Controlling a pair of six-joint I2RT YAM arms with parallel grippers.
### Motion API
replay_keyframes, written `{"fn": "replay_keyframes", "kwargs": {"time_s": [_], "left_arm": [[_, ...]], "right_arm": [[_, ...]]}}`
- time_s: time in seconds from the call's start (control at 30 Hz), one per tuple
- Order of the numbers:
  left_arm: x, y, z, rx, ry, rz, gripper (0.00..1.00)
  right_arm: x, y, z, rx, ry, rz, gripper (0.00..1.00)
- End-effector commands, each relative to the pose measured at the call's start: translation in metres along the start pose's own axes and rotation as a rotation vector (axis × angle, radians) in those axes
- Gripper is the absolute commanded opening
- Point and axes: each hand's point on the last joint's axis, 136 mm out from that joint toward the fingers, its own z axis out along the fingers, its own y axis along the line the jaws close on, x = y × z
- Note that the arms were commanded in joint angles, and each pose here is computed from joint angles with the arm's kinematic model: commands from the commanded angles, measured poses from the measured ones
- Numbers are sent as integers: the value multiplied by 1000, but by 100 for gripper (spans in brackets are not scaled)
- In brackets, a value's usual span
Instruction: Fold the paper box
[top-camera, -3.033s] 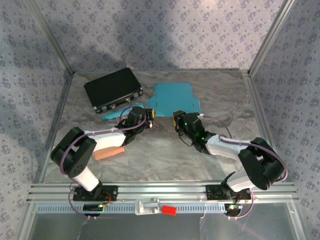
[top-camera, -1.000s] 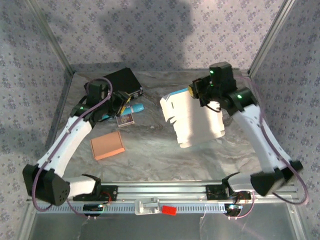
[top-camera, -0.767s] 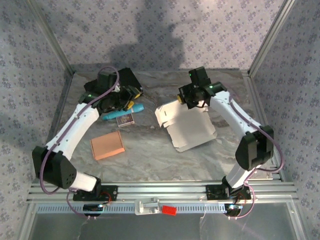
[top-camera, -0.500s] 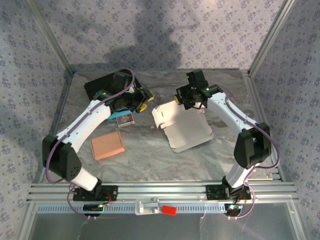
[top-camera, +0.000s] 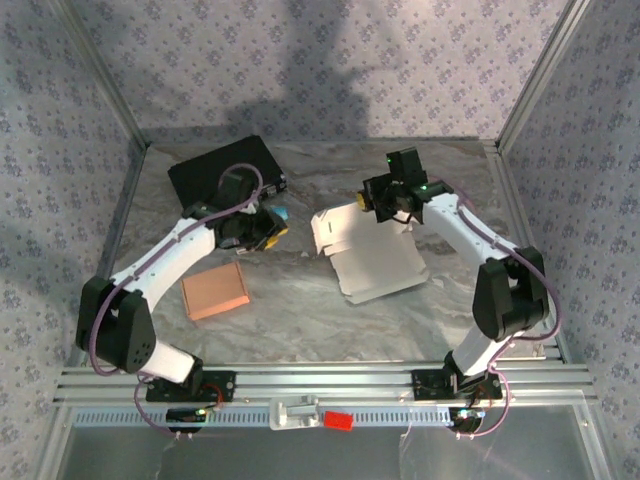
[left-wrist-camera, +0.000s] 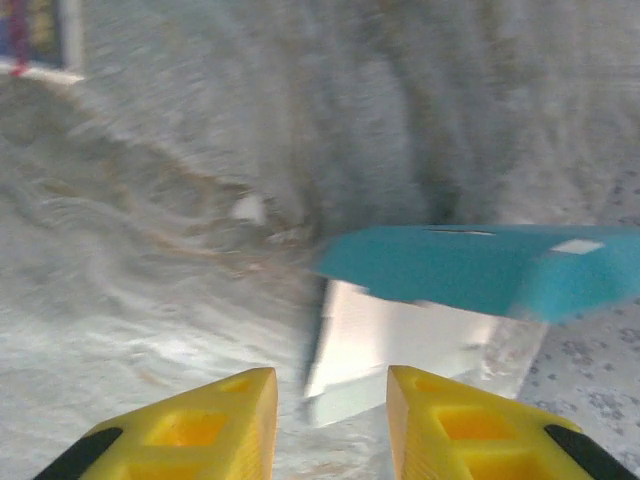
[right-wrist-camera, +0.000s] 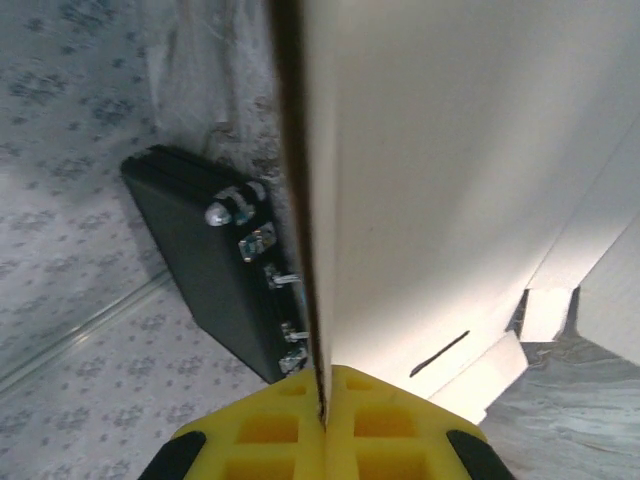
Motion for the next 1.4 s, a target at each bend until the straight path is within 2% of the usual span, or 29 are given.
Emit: {"fn": "replay_keyframes", "kwargs": {"time_s": [0.0, 0.13, 0.33, 0.63, 0.8, 1.1, 1.37], "left_arm": [[-1, -11, 6, 86, -3, 67, 33], [-17, -26, 11, 125, -44, 168, 33], [-24, -21, 23, 84, -9, 227, 31], [-28, 11, -4, -6, -116, 306, 31], [-28, 15, -15, 25, -181, 508, 34], [-27, 19, 14, 44, -72, 647, 36], [-32, 6, 30, 108, -78, 751, 37]], "right_arm": [[3, 16, -22, -67, 13, 3, 0], [-2, 6, -15, -73, 18, -28, 0], [-2, 6, 6, -198, 54, -128, 0], [34, 19, 29, -300, 182, -242, 0], [40, 17, 37, -320, 236, -285, 0], [29, 2, 59, -317, 299, -300, 0], [24, 1, 68, -366, 302, -333, 0]]}}
